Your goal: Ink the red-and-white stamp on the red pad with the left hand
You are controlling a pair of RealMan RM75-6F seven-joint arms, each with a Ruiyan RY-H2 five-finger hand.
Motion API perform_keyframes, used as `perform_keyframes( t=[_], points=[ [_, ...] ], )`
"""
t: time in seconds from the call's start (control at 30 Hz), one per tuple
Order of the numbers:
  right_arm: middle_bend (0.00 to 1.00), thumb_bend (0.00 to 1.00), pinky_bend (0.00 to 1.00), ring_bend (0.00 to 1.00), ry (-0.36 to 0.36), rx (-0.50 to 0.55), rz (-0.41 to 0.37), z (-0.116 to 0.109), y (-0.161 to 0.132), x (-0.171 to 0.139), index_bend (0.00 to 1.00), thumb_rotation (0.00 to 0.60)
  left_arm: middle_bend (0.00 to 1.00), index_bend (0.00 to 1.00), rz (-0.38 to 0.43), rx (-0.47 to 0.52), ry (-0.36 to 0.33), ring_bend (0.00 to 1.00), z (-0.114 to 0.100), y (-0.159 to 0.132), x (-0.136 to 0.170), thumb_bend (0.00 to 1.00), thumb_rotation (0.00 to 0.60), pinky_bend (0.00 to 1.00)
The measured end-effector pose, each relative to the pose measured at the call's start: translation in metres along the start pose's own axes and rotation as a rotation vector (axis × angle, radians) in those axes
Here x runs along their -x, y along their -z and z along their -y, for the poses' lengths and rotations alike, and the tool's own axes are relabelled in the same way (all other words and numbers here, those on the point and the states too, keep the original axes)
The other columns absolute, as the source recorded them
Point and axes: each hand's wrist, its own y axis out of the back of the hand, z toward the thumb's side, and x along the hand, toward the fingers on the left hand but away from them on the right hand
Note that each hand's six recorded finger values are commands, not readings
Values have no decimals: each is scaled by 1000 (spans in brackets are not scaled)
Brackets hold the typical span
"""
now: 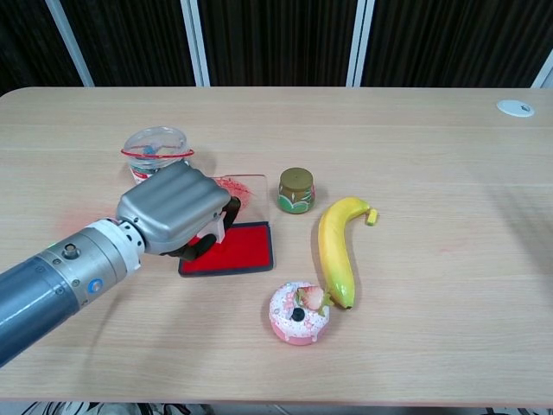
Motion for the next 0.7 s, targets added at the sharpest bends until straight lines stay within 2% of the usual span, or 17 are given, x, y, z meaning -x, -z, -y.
perform_keyframes(
  t=[0.4, 0.7],
  points=[
    [0, 150, 177, 0, 0, 0, -2, 0, 0, 0, 0, 600, 750, 728, -1, 31, -59, 618, -22, 1, -2, 548, 600, 668],
    [0, 150, 177, 0, 0, 2, -3, 0, -1, -1, 0, 600, 750, 729, 12, 21, -60, 618, -23, -2, 1, 548, 600, 668]
  ],
)
